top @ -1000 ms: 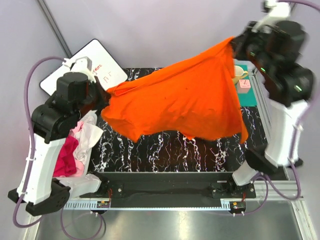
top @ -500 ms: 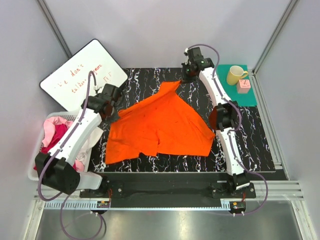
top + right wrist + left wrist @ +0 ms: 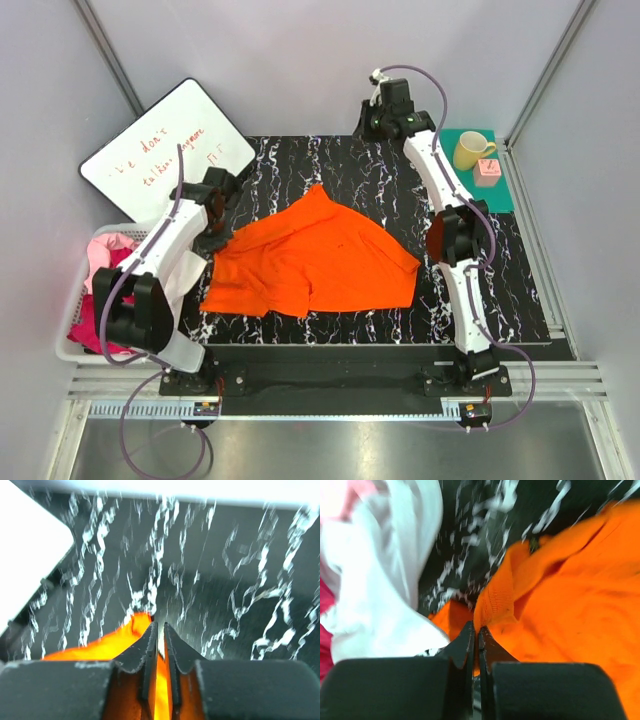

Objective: Fold and stack the t-shirts
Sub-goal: Flatten the tshirt out

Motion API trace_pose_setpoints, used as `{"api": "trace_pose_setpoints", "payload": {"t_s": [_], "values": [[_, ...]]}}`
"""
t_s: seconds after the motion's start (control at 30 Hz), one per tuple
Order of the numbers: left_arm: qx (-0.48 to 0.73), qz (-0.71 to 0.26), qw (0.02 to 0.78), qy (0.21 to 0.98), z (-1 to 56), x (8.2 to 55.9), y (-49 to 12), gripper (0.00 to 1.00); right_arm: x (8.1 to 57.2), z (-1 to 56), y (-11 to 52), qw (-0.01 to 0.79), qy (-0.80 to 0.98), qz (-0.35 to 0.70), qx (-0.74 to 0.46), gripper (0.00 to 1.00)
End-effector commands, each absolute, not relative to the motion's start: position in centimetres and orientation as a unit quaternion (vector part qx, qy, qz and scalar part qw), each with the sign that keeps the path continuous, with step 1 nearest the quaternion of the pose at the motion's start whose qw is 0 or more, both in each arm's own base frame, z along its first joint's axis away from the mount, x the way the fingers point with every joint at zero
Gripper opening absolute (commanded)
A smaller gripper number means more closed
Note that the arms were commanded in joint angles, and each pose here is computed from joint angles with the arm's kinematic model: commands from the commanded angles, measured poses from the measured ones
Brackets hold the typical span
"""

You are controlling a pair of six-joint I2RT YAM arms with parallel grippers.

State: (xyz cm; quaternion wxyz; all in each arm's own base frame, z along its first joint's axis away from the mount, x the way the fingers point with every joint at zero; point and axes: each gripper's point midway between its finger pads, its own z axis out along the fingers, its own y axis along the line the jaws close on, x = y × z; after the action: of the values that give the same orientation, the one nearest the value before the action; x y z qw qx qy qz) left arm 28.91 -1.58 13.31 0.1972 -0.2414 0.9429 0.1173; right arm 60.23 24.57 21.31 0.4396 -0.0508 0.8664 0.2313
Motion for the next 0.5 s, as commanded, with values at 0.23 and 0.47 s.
{"api": "trace_pose_setpoints", "payload": {"t_s": [0.23, 0.47], "values": [[-0.203, 0.128, 0.033, 0.970, 11.7, 20.5, -1.8, 0.63, 48.9, 16.0, 22.6, 0.271, 0.938, 0.205, -0.074, 0.53], [-0.199, 0.095, 0.195, 0.956, 20.7, 24.1, -1.2, 0.99, 41.7, 15.7, 15.3, 0.262, 0.958, 0.095, -0.073, 0.66]]}}
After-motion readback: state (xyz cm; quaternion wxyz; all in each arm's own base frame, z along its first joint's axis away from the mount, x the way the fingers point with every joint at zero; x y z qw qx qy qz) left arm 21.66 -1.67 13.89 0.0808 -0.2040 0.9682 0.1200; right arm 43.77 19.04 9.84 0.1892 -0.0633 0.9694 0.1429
